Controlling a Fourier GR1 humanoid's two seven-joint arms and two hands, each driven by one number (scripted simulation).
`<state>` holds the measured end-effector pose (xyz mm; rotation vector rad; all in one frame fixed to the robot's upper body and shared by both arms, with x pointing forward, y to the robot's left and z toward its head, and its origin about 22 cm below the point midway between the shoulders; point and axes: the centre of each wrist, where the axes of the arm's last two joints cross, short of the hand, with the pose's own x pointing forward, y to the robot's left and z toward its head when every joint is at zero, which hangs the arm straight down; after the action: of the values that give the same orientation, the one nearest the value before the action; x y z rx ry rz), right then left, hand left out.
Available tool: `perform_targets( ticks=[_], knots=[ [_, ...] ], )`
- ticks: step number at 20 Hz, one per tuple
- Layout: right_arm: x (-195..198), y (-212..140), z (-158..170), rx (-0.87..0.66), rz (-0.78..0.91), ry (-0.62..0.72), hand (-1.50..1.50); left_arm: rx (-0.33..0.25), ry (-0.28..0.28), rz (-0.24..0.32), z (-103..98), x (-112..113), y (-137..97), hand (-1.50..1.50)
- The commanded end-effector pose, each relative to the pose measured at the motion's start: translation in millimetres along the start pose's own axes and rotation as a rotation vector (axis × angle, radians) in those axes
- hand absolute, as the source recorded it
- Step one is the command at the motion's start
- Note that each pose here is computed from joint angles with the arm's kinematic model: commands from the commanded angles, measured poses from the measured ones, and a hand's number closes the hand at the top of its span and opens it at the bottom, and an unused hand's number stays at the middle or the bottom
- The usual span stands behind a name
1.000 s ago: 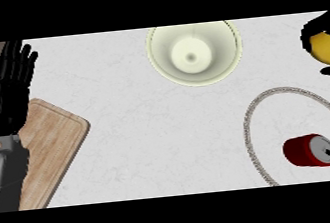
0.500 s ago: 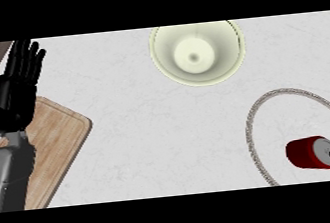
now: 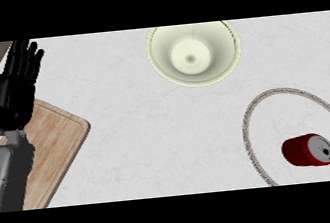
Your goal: Pick the lemon from the placemat and place it in the bowl
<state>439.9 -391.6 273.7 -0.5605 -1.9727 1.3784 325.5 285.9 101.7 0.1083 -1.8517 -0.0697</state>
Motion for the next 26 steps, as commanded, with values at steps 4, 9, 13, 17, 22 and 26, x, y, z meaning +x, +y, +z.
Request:
perform_targets(
  ticks=[4, 9, 13, 17, 22, 26],
  knots=[
    [18, -11, -34, 0.087, -0.269, -0.190, 1.50, 0.028, 0.018, -0.003, 1, -3, 7, 0.00],
    [38, 2, -73, 0.172, -0.301, -0.226, 1.50, 0.027, 0.012, 0.001, 1, -3, 4, 0.00],
    [55, 20, -102, 0.240, -0.291, -0.231, 1.50, 0.026, 0.008, -0.009, 4, -7, 5, 0.00],
    [85, 30, -140, 0.330, -0.277, -0.262, 1.50, 0.045, 0.019, -0.032, 2, -5, 16, 0.00],
    [94, 76, -157, 0.401, -0.292, -0.265, 1.50, 0.063, 0.034, -0.017, 24, -29, 7, 0.00],
    [104, 122, -168, 0.443, -0.273, -0.276, 1.50, 0.074, 0.036, -0.011, 2, -6, 15, 0.00]
  ],
)
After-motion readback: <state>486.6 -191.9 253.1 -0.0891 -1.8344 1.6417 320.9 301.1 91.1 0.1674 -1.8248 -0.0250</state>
